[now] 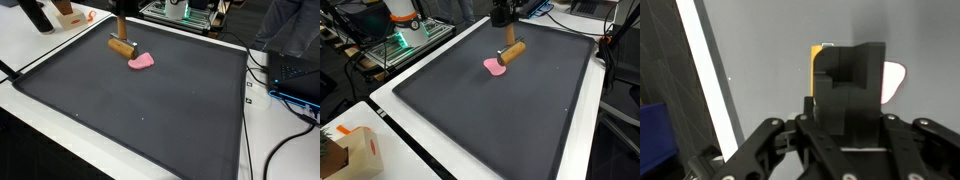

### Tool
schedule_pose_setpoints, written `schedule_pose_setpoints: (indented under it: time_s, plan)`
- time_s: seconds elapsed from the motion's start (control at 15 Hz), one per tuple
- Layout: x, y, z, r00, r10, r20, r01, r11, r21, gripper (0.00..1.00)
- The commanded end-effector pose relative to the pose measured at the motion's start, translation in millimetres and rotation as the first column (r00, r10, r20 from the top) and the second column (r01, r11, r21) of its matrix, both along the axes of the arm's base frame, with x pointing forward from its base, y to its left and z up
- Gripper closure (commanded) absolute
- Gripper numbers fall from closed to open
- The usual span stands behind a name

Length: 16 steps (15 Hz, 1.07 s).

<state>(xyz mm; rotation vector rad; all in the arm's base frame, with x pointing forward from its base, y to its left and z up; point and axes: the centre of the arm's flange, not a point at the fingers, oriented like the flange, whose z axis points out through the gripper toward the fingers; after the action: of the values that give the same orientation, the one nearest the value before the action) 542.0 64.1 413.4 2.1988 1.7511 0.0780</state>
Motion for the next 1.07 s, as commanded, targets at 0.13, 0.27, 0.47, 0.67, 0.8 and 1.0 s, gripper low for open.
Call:
schedule_pose_setpoints:
  time_s: [0.13, 0.27, 0.47, 0.67, 0.8, 1.0]
  plan:
    - [-23, -1, 71, 0.997, -0.073, 0.005, 0.073, 0.997, 0.026, 0.77]
    - [-12, -1, 53, 0.998, -0.056, 0.008, 0.056, 0.998, 0.016, 0.52]
    - [-10, -1, 47, 0.998, -0.056, -0.004, 0.056, 0.998, 0.014, 0.52]
    - [-9, -1, 40, 0.998, -0.055, -0.015, 0.056, 0.998, 0.013, 0.52]
    - [-9, -1, 40, 0.998, -0.055, -0.015, 0.056, 0.998, 0.013, 0.77]
    - [4, -28, 47, 0.989, -0.144, -0.034, 0.146, 0.986, 0.074, 0.77]
